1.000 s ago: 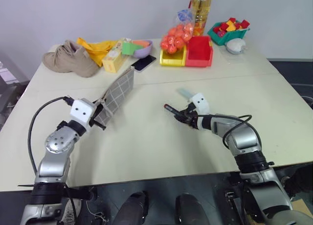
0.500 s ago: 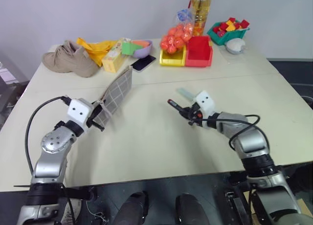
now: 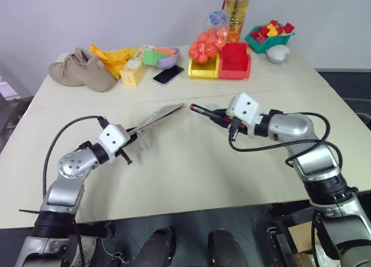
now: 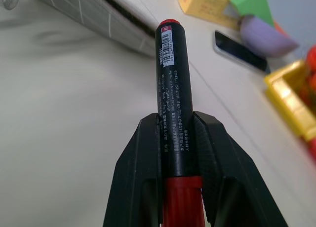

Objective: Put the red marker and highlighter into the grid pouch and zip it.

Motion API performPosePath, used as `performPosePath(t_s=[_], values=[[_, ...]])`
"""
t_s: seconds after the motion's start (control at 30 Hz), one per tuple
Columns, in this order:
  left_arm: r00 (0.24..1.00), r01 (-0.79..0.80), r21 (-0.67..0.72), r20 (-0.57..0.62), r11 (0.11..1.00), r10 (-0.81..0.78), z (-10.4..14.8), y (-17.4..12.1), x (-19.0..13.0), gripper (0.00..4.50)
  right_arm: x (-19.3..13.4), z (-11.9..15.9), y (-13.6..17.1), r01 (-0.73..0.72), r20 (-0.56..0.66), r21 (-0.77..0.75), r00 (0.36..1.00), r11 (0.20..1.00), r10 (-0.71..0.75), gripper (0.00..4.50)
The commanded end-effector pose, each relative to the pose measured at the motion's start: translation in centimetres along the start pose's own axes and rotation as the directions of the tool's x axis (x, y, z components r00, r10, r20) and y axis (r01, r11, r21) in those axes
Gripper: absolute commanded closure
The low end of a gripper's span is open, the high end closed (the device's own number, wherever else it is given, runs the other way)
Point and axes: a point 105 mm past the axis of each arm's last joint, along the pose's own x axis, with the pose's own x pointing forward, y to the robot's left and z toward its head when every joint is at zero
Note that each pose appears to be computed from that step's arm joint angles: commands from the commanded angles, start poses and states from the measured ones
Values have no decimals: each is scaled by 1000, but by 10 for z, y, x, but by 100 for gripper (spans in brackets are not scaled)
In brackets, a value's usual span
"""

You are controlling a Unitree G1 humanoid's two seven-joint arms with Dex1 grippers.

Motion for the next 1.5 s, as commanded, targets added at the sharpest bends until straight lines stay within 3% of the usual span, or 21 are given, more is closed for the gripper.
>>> performPosePath(t_s=[0.03, 0.5, 0.6, 0.67, 0.83, 0.93, 1.03, 1.3, 1.4, 1.5], values=[[998, 19, 33, 60, 999, -21, 16, -2, 2, 450, 4, 9, -6, 13, 10, -91, 1000, 996, -13, 410], [995, 39, 19, 94, 999, -40, 33, -15, 5, 450, 19, 5, 1, -23, -17, -173, 1000, 985, 20, 410], [994, 62, 39, 89, 997, -65, 35, -18, 5, 450, 20, 8, 5, -52, -27, -253, 999, 966, 47, 410], [993, 74, 46, 88, 996, -78, 35, -18, 5, 450, 20, 9, 8, -81, -42, -318, 997, 945, 71, 410], [977, 178, 79, 104, 981, -186, 41, -35, 11, 450, 26, 23, 33, -210, -62, -595, 974, 776, 216, 410], [971, 207, 84, 103, 975, -215, 41, -40, 12, 450, 30, 23, 40, -228, -72, -666, 968, 711, 242, 410], [971, 208, 81, 103, 975, -216, 41, -40, 12, 450, 34, 22, 40, -222, -67, -677, 968, 702, 241, 410], [980, 172, 57, 94, 983, -177, 38, -36, 9, 450, 31, 29, 27, -133, 2, -637, 985, 759, 174, 16], [987, 127, 19, 100, 992, -128, 37, -31, 8, 450, 16, 33, 11, -74, 63, -513, 990, 855, 123, 7], [993, 74, -22, 97, 997, -72, 33, -25, 10, 450, -1, 18, -11, -8, 60, -271, 998, 962, 25, 7]])
